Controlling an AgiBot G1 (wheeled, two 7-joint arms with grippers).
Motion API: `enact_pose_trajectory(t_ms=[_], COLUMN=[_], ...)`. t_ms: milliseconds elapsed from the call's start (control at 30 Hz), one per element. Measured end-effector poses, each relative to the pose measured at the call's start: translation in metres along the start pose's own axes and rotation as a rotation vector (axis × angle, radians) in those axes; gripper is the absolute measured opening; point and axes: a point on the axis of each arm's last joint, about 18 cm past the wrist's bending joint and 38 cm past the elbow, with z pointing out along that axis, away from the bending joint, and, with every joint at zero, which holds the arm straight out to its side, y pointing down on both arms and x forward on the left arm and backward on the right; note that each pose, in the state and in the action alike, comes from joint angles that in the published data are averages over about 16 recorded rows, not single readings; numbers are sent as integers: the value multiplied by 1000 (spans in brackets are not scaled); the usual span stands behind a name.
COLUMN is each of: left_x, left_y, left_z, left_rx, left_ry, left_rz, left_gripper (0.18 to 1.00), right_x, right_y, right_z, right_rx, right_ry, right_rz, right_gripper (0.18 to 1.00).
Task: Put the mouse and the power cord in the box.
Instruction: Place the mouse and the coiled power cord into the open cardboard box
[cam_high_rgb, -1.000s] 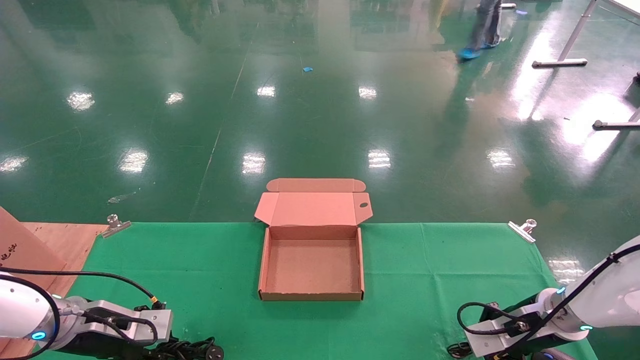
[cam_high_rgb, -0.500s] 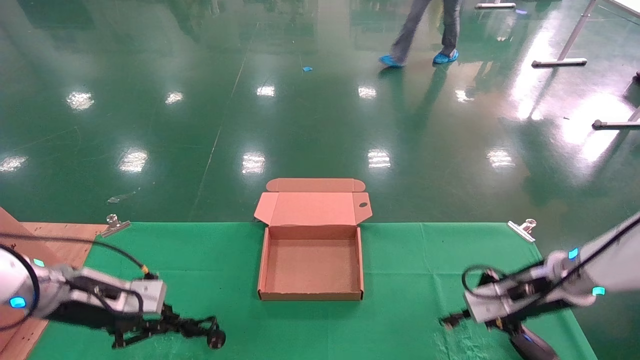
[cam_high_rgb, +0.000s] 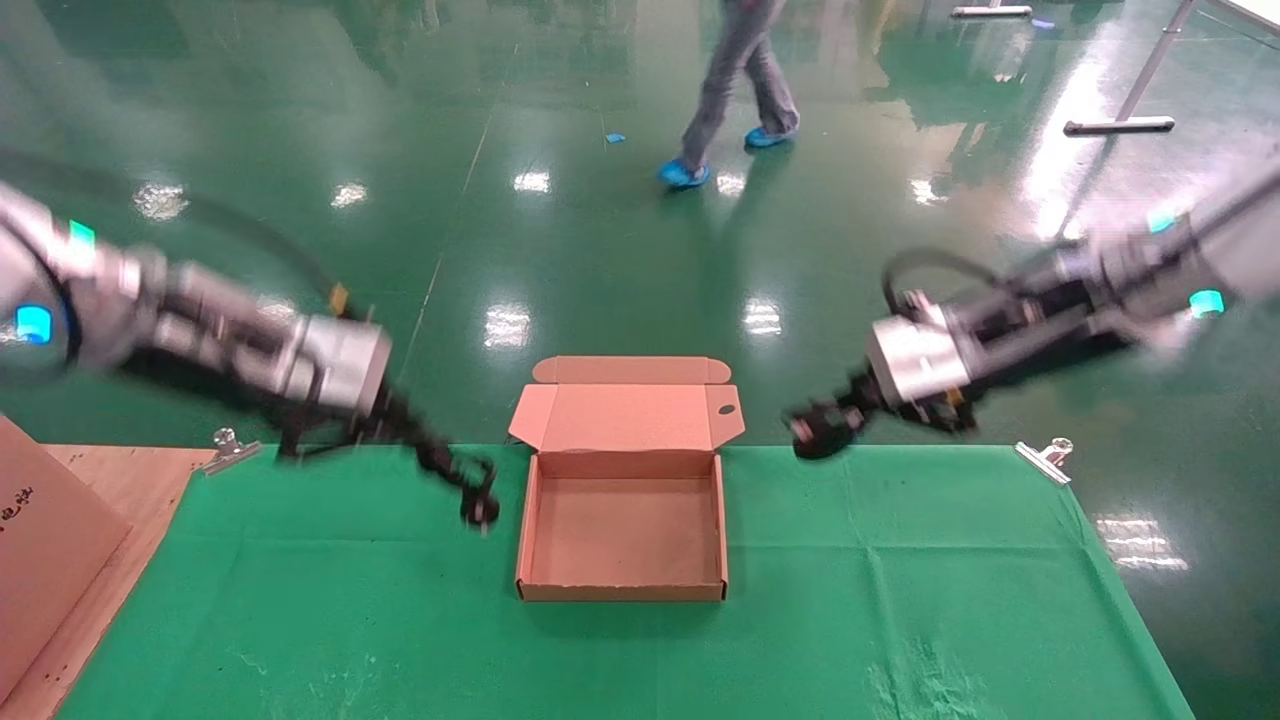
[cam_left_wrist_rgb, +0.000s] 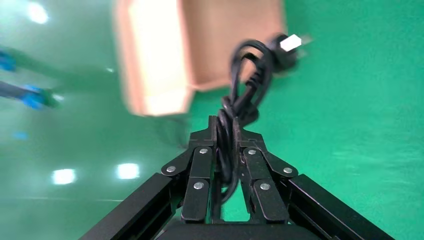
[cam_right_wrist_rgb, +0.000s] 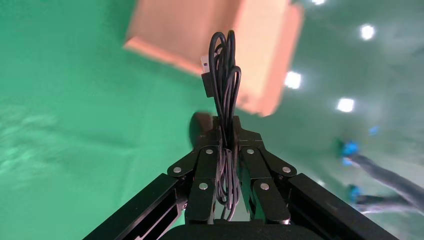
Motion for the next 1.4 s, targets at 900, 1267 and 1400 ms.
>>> enact_pose_trajectory(t_ms=[900, 1267, 1400], left_x=[-42, -18, -1], left_y=[-88, -82, -78], left_z=[-9, 119, 164], left_rx=[72, 110, 104], left_ry=[-179, -222, -228], left_rz=[83, -116, -203], left_gripper=[229, 228, 228], right_x=[56, 27, 15], right_y=[-66, -28, -14], right_z=[-29, -27, -23], right_rx=[71, 58, 45], right_ry=[56, 45, 37], right_rz=[-69, -10, 9], right_gripper=[212, 212, 212])
